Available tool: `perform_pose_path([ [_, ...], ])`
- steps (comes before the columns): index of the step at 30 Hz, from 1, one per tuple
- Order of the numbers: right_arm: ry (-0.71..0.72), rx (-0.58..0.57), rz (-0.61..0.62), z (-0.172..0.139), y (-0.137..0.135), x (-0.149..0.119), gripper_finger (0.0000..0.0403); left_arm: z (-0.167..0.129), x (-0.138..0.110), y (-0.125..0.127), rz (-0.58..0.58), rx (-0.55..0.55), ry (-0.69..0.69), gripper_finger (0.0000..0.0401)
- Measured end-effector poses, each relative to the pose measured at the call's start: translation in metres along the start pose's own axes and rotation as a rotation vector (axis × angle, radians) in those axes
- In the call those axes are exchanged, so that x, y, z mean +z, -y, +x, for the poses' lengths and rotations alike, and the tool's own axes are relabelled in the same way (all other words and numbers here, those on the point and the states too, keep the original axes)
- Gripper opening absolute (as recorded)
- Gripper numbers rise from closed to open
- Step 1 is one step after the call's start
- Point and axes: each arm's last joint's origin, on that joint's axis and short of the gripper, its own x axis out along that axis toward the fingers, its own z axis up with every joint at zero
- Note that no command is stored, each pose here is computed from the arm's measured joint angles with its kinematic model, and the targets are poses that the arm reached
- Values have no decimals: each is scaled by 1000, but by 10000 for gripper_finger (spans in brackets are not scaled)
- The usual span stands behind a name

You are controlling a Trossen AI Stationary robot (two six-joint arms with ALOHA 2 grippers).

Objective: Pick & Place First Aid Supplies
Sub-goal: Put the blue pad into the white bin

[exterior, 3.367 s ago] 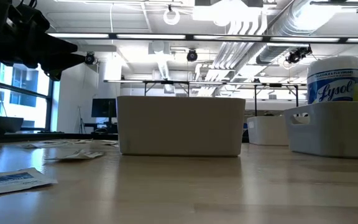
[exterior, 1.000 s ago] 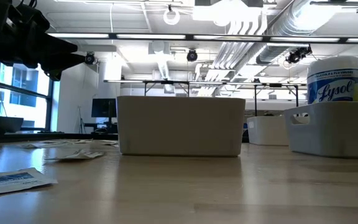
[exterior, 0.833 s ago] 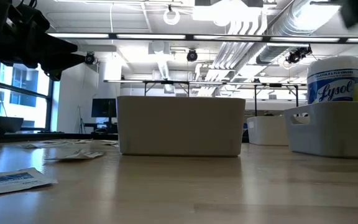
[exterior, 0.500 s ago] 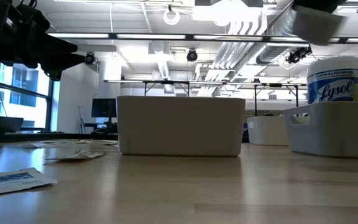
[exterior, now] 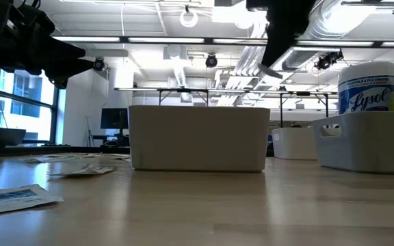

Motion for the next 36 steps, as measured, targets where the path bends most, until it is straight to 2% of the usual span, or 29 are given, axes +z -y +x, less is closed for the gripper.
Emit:
perform_pose_path([
  [9, -115, -127, 7, 40, 85, 6, 0, 0, 0, 0, 0, 0, 0, 186],
  [15, -117, -199, 70, 56, 133, 5, 0, 0, 0, 0, 0, 0, 0, 186],
  [18, -139, -213, 150, 62, 158, -1, 0, 0, 0, 0, 0, 0, 0, 186],
  [23, -199, -281, 384, 72, 202, -21, 0, 0, 0, 0, 0, 0, 0, 186],
  [25, -231, -307, 436, 79, 216, -28, 0, 0, 0, 0, 0, 0, 0, 186],
  [29, -345, -300, 445, 110, 230, -41, 0, 0, 0, 0, 0, 0, 0, 186],
  [33, -432, -218, 439, 136, 233, -49, 0, 0, 0, 0, 0, 0, 0, 186],
  [36, -476, -169, 446, 144, 234, -56, 0, 0, 0, 0, 0, 0, 0, 186],
])
